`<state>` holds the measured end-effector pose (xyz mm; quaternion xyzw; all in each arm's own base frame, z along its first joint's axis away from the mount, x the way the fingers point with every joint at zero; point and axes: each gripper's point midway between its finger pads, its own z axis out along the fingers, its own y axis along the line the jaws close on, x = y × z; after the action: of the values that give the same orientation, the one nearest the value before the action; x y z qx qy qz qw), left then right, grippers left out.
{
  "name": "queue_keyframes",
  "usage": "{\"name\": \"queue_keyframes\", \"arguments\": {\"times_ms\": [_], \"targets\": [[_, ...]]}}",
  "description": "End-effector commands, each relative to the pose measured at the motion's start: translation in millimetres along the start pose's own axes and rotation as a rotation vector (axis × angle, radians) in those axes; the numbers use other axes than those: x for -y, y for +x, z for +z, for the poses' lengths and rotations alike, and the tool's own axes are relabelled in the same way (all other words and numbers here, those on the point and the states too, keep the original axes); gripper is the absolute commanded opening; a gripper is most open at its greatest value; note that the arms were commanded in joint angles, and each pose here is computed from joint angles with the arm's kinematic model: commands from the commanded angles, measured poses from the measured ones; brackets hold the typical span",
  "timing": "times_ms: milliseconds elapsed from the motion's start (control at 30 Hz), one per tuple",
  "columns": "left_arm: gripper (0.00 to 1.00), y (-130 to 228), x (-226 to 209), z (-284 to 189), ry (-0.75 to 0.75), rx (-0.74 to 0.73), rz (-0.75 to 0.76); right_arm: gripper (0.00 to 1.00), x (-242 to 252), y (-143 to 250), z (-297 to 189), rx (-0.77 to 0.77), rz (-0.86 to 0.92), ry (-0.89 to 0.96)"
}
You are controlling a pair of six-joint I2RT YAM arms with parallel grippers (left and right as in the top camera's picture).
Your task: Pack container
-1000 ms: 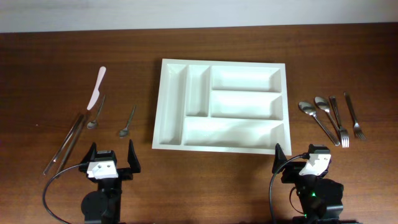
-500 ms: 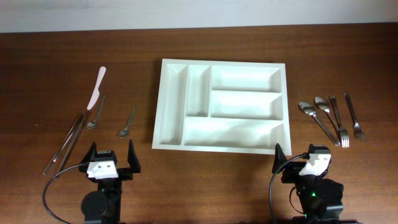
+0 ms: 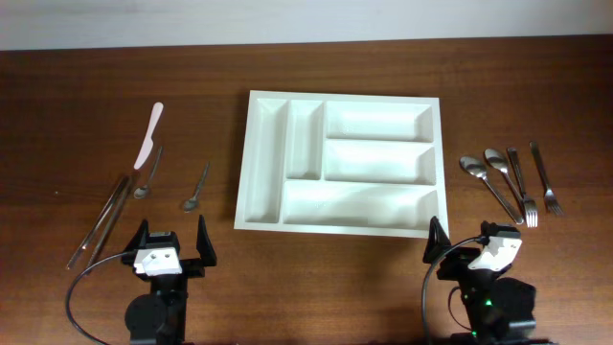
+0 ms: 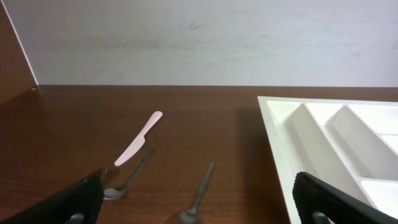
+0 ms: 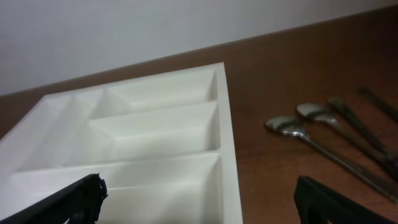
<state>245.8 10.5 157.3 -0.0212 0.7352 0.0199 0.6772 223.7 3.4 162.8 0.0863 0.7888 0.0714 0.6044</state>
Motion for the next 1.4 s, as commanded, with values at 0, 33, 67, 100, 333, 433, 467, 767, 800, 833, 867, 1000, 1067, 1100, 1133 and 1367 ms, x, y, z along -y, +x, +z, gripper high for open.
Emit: {"name": "queue_keyframes", "arguments": {"times_ms": [0, 33, 67, 100, 333, 433, 467, 767, 800, 833, 867, 1000, 1067, 1100, 1133, 1367], "targets": [[0.99, 0.3, 2.9, -0.2, 0.015, 0.005, -0.003, 0.99, -9.1, -61.7, -28.9, 0.052, -0.066, 0.015], [0.99, 0.3, 2.9, -0.2, 0.015, 0.005, -0.003, 0.99, -9.6, -77.8, -36.6, 0.028, -0.085, 0.039], [0.99, 0.3, 3.0, -0.2, 0.016, 0.005, -0.003, 0.99, -9.5, -96.4, -43.8, 0.000, -0.089, 0.069], [0.99, 0.3, 3.0, -0.2, 0.016, 0.005, -0.003, 0.99, -11.2, -109.9, -48.0, -0.030, -0.105, 0.083], [0.99, 0.3, 2.8, -0.2, 0.015, 0.005, -0.003, 0.99, -2.3, -179.0, -58.2, -0.377, -0.344, 0.249], [0.99, 0.3, 2.9, -0.2, 0.015, 0.005, -0.003, 0.99, 20.7, -191.9, -50.5, -0.503, -0.395, 0.411], [0.99, 0.3, 2.9, -0.2, 0.015, 0.005, -0.003, 0.99, 22.0, -192.1, -44.5, -0.519, -0.393, 0.419], [0.99, 0.3, 3.0, -0.2, 0.016, 0.005, -0.003, 0.99, 79.2, -147.0, 32.9, -0.755, -0.088, 0.439], [0.99, 0.3, 2.9, -0.2, 0.015, 0.005, -0.003, 0.99, 83.8, -140.0, 43.4, -0.773, -0.027, 0.400], [0.99, 0.3, 2.9, -0.2, 0.015, 0.005, -0.003, 0.99, 85.4, -135.8, 49.9, -0.783, 0.011, 0.370], [0.99, 0.3, 2.9, -0.2, 0.015, 0.005, -0.003, 0.99, 87.9, -127.7, 62.3, -0.801, 0.082, 0.312], [0.99, 0.3, 2.9, -0.2, 0.015, 0.005, -0.003, 0.99, 102.3, -100.2, 98.5, -0.860, 0.243, 0.198], [0.99, 0.3, 2.8, -0.2, 0.015, 0.005, -0.003, 0.99, 107.1, -88.0, 115.9, -0.877, 0.285, 0.158], [0.99, 0.3, 3.0, -0.2, 0.016, 0.005, -0.003, 0.99, 109.0, -82.1, 124.3, -0.885, 0.296, 0.143], [0.99, 0.3, 2.9, -0.2, 0.015, 0.005, -0.003, 0.99, 113.0, -71.9, 136.3, -0.900, 0.307, 0.132], [0.99, 0.3, 3.0, -0.2, 0.016, 0.005, -0.003, 0.99, 156.4, -39.4, 161.1, -0.923, 0.435, 0.327]]}}
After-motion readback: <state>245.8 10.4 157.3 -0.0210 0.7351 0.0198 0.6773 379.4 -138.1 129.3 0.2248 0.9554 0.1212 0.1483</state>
